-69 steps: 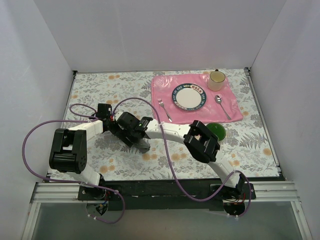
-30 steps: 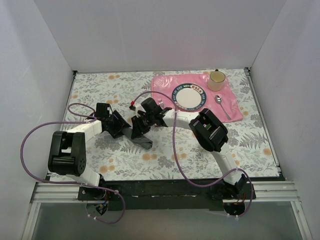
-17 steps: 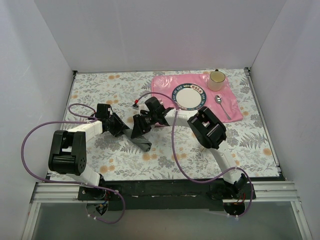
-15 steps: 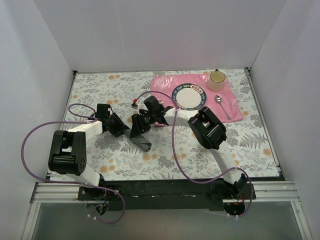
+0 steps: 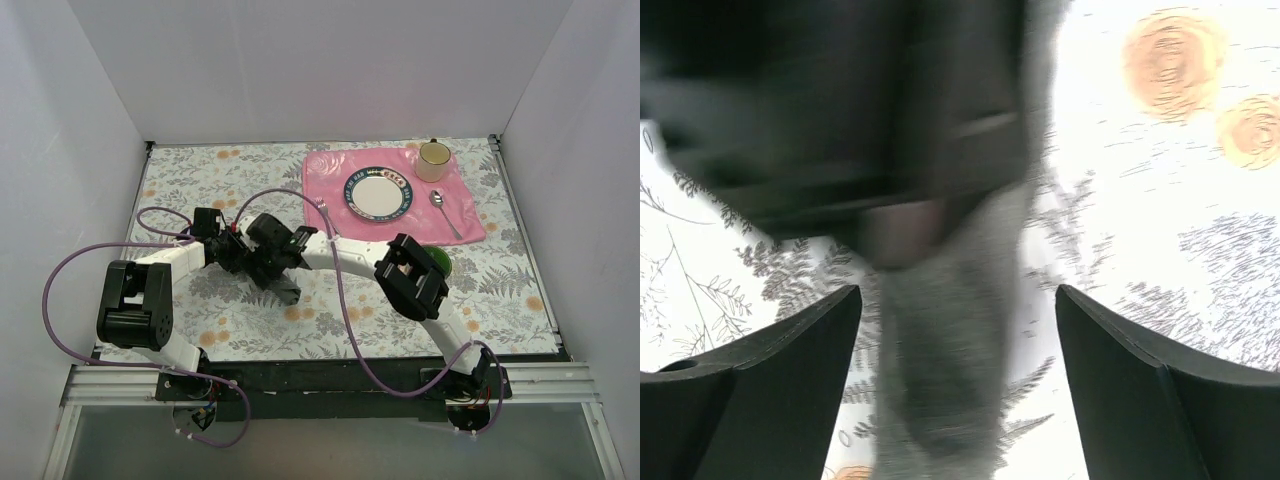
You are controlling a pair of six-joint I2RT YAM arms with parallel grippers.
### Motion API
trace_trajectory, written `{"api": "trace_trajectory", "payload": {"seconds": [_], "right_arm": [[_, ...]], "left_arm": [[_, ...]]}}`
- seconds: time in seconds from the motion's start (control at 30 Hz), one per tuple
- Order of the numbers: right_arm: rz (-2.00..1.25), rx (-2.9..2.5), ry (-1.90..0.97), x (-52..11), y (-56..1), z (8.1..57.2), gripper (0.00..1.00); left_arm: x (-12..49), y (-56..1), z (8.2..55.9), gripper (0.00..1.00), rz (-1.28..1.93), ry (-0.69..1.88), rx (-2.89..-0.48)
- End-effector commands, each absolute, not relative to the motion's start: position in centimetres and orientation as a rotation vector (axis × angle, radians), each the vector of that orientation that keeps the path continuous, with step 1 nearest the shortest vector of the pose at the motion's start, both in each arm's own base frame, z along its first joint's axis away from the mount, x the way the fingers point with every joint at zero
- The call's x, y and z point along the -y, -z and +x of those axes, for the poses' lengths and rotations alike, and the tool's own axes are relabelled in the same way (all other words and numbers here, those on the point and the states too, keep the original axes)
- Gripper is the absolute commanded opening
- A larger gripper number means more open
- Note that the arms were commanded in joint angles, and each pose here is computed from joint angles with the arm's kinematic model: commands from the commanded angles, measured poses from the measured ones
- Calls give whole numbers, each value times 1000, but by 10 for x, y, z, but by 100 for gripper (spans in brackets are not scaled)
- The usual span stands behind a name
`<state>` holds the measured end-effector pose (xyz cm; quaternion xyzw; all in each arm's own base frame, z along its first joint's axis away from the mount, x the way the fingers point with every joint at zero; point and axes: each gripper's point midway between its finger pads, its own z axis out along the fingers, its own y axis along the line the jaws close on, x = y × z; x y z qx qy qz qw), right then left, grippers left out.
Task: Fold the napkin, place the utensils inside, and roll it up
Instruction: Roll the napkin with the utensil
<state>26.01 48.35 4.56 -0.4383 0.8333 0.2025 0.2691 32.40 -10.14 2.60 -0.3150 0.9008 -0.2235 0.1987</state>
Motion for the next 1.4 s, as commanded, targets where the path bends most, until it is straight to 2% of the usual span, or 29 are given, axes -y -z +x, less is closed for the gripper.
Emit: {"api": "trace_trajectory", "payload": {"seconds": [0.0, 0.2, 0.3, 0.4, 0.47, 0.53, 0.67, 0.87, 1.0, 1.1, 1.37], "right_arm": [[-1189, -2106, -299, -481, -79, 270, 87], [-1208, -2096, -156, -478, -58, 268, 87], [-1219, -2064, -68, -472, -53, 273, 81], [-1219, -2056, -74, -472, -49, 274, 70], [-1226, -2065, -92, -473, -47, 272, 59], [-1230, -2079, -133, -476, -46, 270, 45], [-1205, -2132, -261, -477, -47, 268, 43], [-1149, -2231, -645, -483, -53, 267, 41], [-1101, -2289, -956, -481, -53, 265, 39], [-1086, -2294, -1087, -483, -55, 265, 38], [-1047, -2299, -1280, -484, -58, 264, 38]], "left_arm": [[92, -2, 297, 30, -893, 513, -2617], [93, -4, 298, 30, -891, 518, -2616], [93, -4, 298, 30, -895, 519, -2615], [93, -5, 297, 30, -891, 523, -2615], [94, -6, 298, 31, -890, 528, -2614], [94, -8, 298, 37, -889, 530, -2613], [92, -14, 300, 52, -881, 520, -2597], [92, -19, 299, 59, -870, 521, -2594], [94, -20, 298, 61, -871, 539, -2598], [97, -22, 301, 61, -868, 553, -2593], [108, -23, 313, 60, -847, 563, -2600]]}}
